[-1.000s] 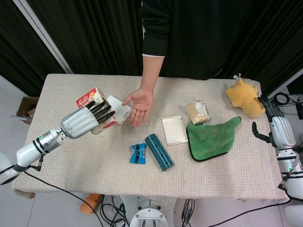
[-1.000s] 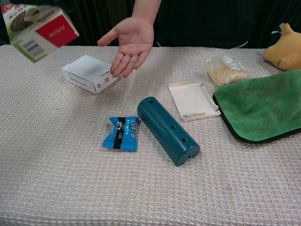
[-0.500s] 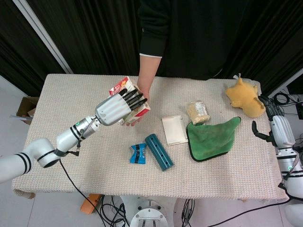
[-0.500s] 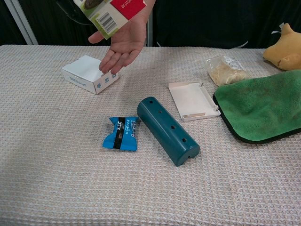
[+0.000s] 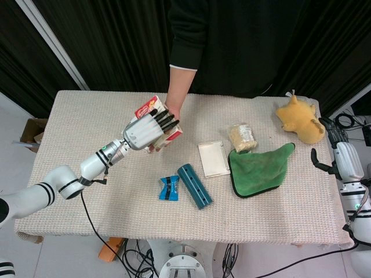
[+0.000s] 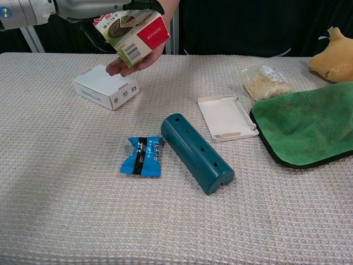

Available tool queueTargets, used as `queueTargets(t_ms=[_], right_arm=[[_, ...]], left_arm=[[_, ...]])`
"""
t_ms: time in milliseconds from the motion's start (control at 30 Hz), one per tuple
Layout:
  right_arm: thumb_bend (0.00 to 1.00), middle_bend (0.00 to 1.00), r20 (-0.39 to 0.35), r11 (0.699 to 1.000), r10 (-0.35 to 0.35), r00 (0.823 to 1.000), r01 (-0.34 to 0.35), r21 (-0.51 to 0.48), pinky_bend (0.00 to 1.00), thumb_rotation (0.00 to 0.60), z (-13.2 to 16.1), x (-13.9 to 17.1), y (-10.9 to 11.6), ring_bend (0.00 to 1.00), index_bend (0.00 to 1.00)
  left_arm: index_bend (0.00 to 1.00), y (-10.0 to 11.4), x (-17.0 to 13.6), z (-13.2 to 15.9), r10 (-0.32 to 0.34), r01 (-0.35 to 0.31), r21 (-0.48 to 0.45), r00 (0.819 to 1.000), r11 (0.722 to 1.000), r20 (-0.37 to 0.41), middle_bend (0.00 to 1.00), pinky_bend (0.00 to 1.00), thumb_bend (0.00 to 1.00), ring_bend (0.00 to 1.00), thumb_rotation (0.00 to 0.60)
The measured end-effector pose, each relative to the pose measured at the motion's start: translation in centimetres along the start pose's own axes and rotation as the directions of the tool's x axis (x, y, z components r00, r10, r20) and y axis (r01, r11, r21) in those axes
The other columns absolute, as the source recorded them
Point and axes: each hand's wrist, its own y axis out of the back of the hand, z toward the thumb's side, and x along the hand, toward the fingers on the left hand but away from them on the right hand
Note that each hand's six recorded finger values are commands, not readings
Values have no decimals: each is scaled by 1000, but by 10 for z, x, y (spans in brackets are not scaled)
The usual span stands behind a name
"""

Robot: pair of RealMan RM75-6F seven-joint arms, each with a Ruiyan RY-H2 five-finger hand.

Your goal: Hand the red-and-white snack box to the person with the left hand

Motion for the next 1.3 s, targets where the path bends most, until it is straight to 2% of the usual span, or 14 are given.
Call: queueTargets(t_ms=[100, 167, 567, 867, 1033, 1167, 1200, 1267, 1300], right_arm=[[449, 0, 4, 1000, 0, 1000, 0, -1, 44, 600, -1, 1, -1, 0, 0], [449, 0, 7, 1000, 1, 1000, -1, -2, 44, 600, -2, 1, -1, 0, 0], [450, 0, 5, 1000, -11, 1000, 10, 2, 44, 600, -3, 3, 3, 0, 0], [449, 0, 3, 1000, -22, 1000, 22, 3, 44, 600, -4, 2, 8, 0, 0], [450, 0, -3, 1000, -19, 1000, 19, 8, 44, 600, -1, 2, 6, 0, 0], [448, 0, -14, 997, -26, 1000, 27, 74, 21, 600, -1, 5, 8, 0, 0], [446, 0, -15, 994, -28, 999, 29, 104, 13, 600, -2, 6, 9, 0, 0], [440, 0, -12, 980, -34, 999, 36, 196, 0, 600, -4, 11, 10, 0, 0], [438, 0, -9, 969, -37, 999, 38, 243, 0, 600, -6, 13, 11, 0, 0]], left_arm=[[27, 3, 0, 2, 21, -21, -4, 1000, 1000, 10, 53, 280, 185, 128, 600], [19, 6, 0, 2, 36, -36, -11, 999, 999, 10, 29, 251, 161, 107, 600], [15, 8, 1, -1, 40, -40, 4, 999, 999, -2, 27, 218, 122, 92, 600], [14, 33, -18, -25, 91, -91, 13, 994, 996, -62, 21, 202, 103, 79, 600], [19, 53, -43, -44, 120, -120, 12, 985, 993, -126, 21, 204, 52, 79, 600], [36, 57, -80, -62, 79, -83, -10, 972, 997, -221, 34, 204, 48, 80, 600], [36, 56, -97, -67, 52, -62, -27, 964, 998, -261, 42, 204, 47, 80, 594], [37, 53, -127, -74, -1, -22, -64, 943, 998, -332, 49, 203, 44, 80, 512], [37, 48, -151, -77, -47, 10, -98, 922, 995, -385, 50, 202, 43, 79, 477]])
